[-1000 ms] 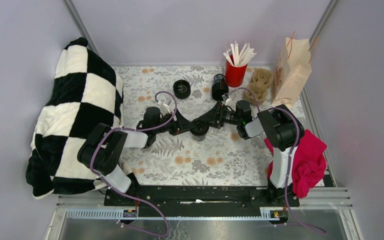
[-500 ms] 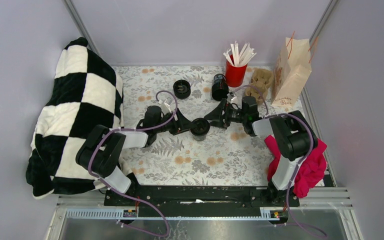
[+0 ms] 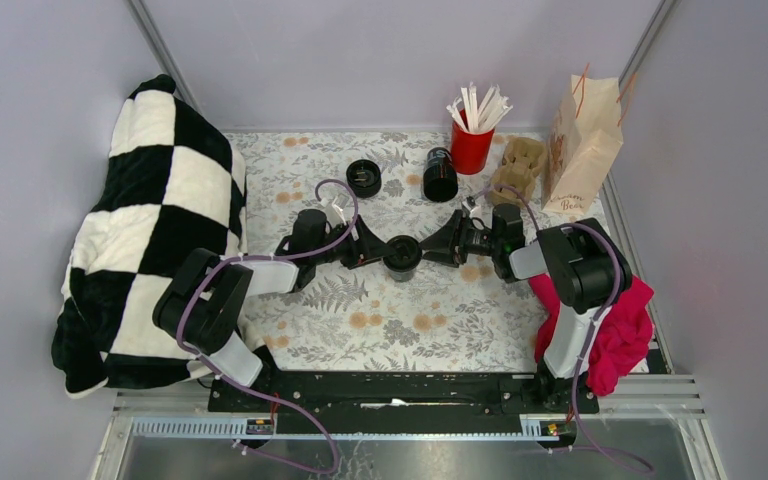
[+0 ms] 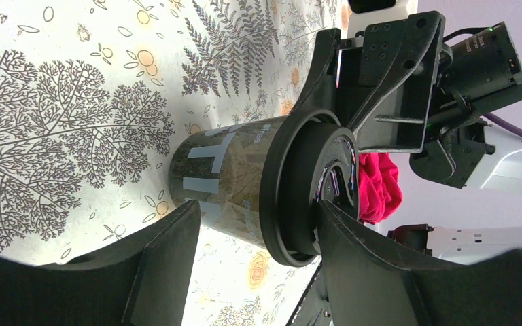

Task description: Pack the takeout coffee

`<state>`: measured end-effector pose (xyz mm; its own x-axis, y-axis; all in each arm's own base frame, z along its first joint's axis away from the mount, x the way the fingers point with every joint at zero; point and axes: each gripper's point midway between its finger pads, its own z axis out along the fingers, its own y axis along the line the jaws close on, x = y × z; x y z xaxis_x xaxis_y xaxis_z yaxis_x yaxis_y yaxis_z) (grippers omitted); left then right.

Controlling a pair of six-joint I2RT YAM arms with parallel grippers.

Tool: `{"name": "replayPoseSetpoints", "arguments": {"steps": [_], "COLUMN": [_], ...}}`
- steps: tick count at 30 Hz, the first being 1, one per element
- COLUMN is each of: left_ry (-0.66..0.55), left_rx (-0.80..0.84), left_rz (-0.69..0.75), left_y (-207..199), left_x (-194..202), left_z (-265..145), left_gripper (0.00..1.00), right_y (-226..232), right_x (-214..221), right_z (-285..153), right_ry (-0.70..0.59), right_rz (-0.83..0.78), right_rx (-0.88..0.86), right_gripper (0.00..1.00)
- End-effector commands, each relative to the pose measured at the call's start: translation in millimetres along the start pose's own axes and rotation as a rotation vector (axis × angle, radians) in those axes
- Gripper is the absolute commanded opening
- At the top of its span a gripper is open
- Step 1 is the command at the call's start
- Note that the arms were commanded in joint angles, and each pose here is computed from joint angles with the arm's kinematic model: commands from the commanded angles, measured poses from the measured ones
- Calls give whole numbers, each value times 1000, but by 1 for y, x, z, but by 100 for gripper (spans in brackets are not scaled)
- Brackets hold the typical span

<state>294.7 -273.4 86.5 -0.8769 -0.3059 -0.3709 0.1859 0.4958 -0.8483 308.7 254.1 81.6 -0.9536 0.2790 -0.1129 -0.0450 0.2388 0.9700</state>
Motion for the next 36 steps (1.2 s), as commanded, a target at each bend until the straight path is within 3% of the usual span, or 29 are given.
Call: {"name": "replayPoseSetpoints", "arguments": {"steps": [1,5,7,10,20,24,36], "left_ry": [140,138,141,152,146,150,151], "left_rx": [-352,-367,-381,-390,-401,-395,-395], "left_rz": [-76,-75,-82,-95,-68,-68,-70], "left_y": [94,98,104,112,109,108,108], "left_x": [59,62,66,74,68,68,67], "left_z": [-15,-16,-17,-19,-20,-18,-16], "left_gripper": [65,65,65,64,64,64,64], "right_y": [-1,-51,-90,-108,9,19,1], "right_x": [4,4,14,24,-29,-40,-14], "right_z": [6,11,1,-12,13,22,41], "right_ry": [24,-9,-42,-98,-66,-81,-2], "right_rz": [-37,-25,25,64,-43,-3,-16], "right_rx": [-15,150,306,378,67,-11,10], "right_gripper": [60,50,50,51,66,68,69]}}
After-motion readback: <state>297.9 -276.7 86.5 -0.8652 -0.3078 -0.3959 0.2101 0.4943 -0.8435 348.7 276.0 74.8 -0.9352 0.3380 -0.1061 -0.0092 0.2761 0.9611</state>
